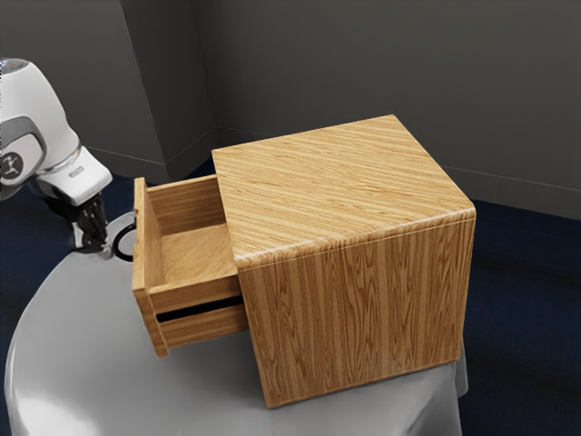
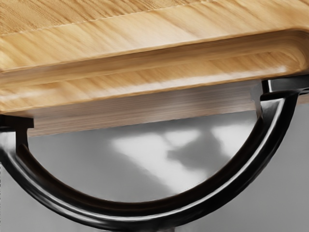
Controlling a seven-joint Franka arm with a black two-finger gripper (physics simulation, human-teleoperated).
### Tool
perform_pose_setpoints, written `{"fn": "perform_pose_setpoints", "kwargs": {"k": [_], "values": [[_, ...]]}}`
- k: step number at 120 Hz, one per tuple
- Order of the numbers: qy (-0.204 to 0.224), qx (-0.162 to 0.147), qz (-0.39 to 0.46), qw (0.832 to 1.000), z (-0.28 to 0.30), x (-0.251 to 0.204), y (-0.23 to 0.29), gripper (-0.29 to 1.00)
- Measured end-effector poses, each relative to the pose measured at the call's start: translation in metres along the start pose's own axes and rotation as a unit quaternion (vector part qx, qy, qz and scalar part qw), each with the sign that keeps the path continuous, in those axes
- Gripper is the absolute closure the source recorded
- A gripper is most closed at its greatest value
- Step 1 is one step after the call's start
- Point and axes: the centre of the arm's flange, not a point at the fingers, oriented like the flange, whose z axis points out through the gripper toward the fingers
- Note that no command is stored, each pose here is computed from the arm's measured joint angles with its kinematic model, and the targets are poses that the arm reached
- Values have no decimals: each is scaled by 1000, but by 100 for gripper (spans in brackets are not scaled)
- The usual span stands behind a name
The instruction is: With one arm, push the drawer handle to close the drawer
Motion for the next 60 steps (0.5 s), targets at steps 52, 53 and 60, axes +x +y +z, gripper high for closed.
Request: {"fn": "perform_pose_setpoints", "kwargs": {"k": [52, 53, 60], "values": [[0, 8, 13, 1000, 0, 32, -3, 79], [1, 8, 13, 1000, 0, 32, -3, 78], [2, 9, 15, 1000, -1, 36, -3, 78]]}}
